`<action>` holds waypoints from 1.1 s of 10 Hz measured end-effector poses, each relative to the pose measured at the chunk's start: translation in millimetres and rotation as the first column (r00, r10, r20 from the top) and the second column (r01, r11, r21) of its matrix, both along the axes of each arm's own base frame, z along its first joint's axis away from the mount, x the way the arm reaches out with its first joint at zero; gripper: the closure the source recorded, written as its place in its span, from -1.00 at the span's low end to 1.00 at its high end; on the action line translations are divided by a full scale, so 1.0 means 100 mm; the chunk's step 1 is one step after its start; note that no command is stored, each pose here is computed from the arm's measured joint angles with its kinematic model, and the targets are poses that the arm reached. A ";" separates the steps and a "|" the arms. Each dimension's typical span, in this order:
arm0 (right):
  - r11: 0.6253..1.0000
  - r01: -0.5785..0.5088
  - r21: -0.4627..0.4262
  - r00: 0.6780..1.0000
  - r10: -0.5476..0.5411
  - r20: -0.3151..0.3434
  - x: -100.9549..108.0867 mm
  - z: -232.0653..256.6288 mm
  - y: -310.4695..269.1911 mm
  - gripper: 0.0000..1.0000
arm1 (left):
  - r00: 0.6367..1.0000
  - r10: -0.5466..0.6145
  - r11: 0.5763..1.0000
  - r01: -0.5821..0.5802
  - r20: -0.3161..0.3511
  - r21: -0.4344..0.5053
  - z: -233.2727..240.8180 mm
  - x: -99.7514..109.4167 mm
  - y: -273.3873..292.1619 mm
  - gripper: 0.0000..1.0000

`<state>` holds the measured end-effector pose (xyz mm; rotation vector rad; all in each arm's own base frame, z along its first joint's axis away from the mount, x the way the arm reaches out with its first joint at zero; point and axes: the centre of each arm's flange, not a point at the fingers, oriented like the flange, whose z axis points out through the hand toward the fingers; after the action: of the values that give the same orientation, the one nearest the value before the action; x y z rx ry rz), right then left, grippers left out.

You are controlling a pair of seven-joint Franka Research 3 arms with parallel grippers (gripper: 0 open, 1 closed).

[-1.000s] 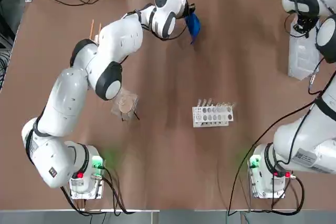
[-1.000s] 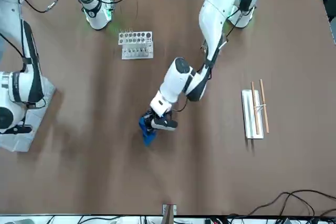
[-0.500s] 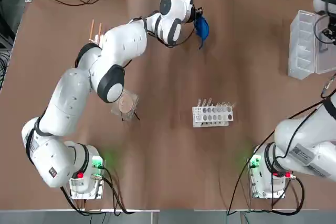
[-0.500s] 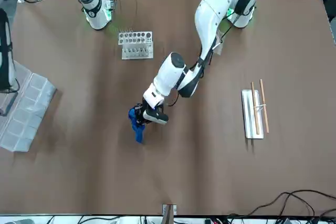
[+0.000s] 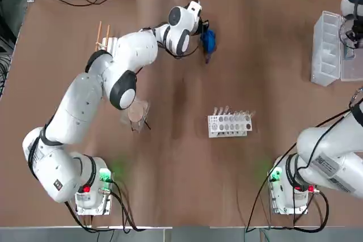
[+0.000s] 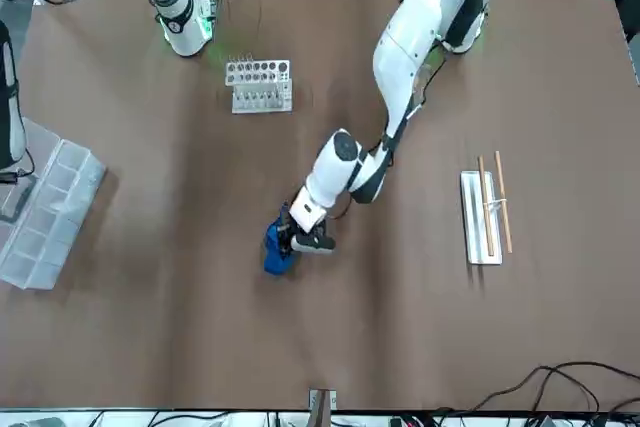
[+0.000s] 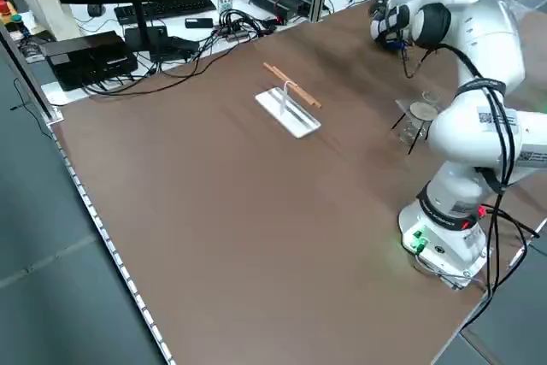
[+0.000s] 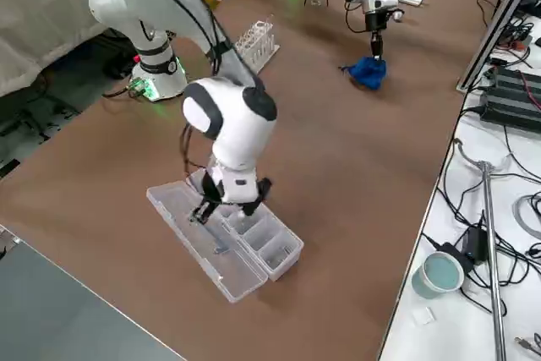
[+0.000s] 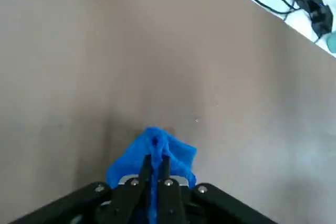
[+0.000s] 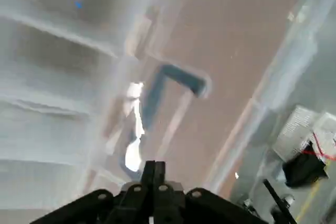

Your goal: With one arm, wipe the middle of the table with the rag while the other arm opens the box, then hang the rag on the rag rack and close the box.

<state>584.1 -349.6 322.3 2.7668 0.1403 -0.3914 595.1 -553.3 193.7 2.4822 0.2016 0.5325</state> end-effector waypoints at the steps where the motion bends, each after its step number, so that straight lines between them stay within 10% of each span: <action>1: 0.999 -0.041 0.033 0.999 0.040 0.013 0.15 0.37 0.16 0.92 | 1.000 0.023 1.000 -0.023 -0.005 -0.002 0.01 0.10 0.11 0.87; 5: 0.979 -0.086 0.183 0.996 0.082 0.030 0.34 1.58 1.24 -0.29 | 0.990 0.063 0.995 -0.052 -0.126 0.086 0.03 0.43 0.49 0.87; 9: 0.966 -0.021 0.257 1.000 0.016 0.022 0.26 2.14 2.54 -1.00 | 0.980 0.057 0.991 -0.033 -0.191 0.127 0.18 0.46 0.55 0.87; 11: 0.947 -0.017 0.322 0.999 0.005 0.038 0.12 2.43 2.84 -1.00 | 0.984 0.031 0.993 -0.010 -0.177 0.121 -0.04 0.27 0.34 0.87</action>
<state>596.5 -66.1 565.4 3.0917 0.2298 -0.3407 621.7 -519.0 189.5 2.6484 0.2732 0.3388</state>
